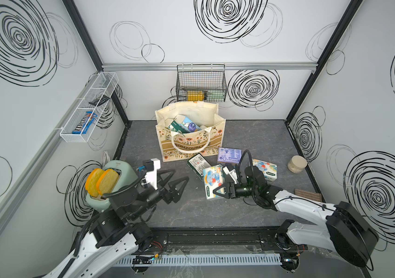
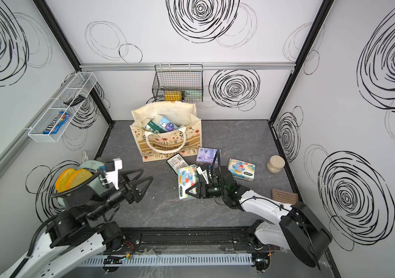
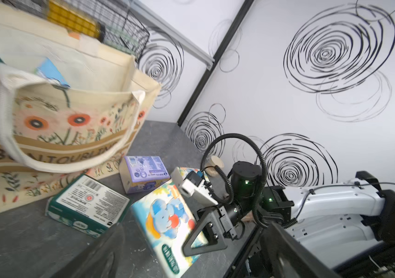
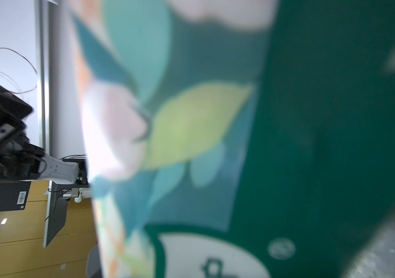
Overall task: Put tissues into the canvas bag
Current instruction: Pick up the pack of facial tissues from the center of the board, then place the pack of facial tissues in the canvas bag.
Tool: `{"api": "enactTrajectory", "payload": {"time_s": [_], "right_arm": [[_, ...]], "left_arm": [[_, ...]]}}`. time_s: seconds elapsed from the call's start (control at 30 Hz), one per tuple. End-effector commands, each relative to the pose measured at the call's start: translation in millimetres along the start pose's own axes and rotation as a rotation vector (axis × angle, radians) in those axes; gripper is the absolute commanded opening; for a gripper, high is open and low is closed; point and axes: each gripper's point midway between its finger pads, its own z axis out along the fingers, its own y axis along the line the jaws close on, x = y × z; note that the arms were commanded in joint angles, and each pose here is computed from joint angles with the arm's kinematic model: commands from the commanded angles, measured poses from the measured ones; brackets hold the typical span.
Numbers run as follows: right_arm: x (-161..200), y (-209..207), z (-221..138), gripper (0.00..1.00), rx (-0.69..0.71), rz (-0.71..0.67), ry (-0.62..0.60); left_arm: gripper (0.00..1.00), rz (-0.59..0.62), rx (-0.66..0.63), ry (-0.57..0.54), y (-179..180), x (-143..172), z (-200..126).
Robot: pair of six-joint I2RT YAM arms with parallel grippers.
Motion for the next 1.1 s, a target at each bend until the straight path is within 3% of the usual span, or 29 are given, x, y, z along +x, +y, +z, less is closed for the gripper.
{"api": "enactTrajectory", "payload": {"time_s": [0.0, 0.17, 0.3, 0.4, 0.57, 0.87, 1.07], "right_arm": [[-37.0, 37.3, -21.5, 0.6, -0.013, -0.129, -0.074], [-106.7, 89.1, -39.9, 0.6, -0.02, -0.235, -0.166], [-159.0, 125.8, -35.0, 0.59, -0.034, -0.309, -0.201], [-201.1, 141.2, -28.3, 0.6, 0.001, -0.394, -0.25], [-266.6, 132.9, -6.8, 0.59, 0.142, -0.517, -0.306], [-326.2, 134.1, 47.4, 0.61, 0.184, -0.718, -0.336], [-335.5, 128.1, 101.2, 0.61, 0.158, -0.734, -0.27]], "left_arm": [[0.96, 0.063, -0.161, 0.034, 35.5, 16.8, -20.0], [0.96, 0.054, -0.121, -0.123, 29.3, -8.2, -52.6], [0.96, 0.07, -0.198, -0.203, 41.1, -23.7, -74.6], [0.96, 0.038, -0.232, -0.208, 51.4, -17.3, -75.1], [0.96, 0.038, -0.247, -0.204, 55.7, -12.9, -70.5], [0.96, 0.028, -0.263, -0.202, 59.6, -10.8, -71.3], [0.96, 0.014, -0.266, -0.19, 61.1, -8.4, -71.9]]}}
